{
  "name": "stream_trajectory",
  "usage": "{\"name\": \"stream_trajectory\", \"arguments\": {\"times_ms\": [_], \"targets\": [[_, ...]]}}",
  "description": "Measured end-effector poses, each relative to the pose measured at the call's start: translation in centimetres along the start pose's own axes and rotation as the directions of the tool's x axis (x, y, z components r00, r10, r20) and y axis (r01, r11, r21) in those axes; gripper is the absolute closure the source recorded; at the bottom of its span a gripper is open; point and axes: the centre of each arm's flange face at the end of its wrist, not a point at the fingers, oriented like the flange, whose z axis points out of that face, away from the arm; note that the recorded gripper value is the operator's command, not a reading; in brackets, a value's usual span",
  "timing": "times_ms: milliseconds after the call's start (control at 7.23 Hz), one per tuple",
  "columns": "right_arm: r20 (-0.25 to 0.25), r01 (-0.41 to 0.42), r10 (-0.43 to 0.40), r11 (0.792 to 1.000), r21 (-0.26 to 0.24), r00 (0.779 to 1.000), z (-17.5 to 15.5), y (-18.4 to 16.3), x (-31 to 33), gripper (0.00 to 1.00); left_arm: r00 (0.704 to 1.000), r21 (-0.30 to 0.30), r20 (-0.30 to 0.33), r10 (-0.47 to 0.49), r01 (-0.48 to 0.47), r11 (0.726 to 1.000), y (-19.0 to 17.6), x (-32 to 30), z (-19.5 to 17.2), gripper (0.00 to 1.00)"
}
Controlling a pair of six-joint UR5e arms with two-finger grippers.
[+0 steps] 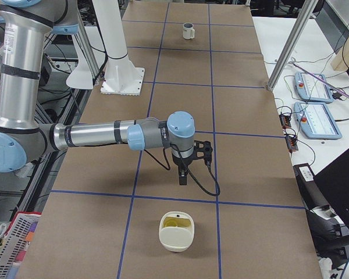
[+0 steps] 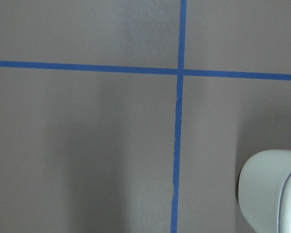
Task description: Left arm hands cup to right arm to dump lemon
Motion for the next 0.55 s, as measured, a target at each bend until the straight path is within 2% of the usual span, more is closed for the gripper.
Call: {"name": "stream_trajectory", "arguments": {"times_ms": [553], "targets": [[0.000, 0.001, -0.001, 1.000, 0.000, 1.000, 0.19, -0.62, 0.03, 0.00, 1.000, 0.006, 0.002, 0.007, -0.007, 1.000, 0.01, 0.34, -0.33, 0.00]]}}
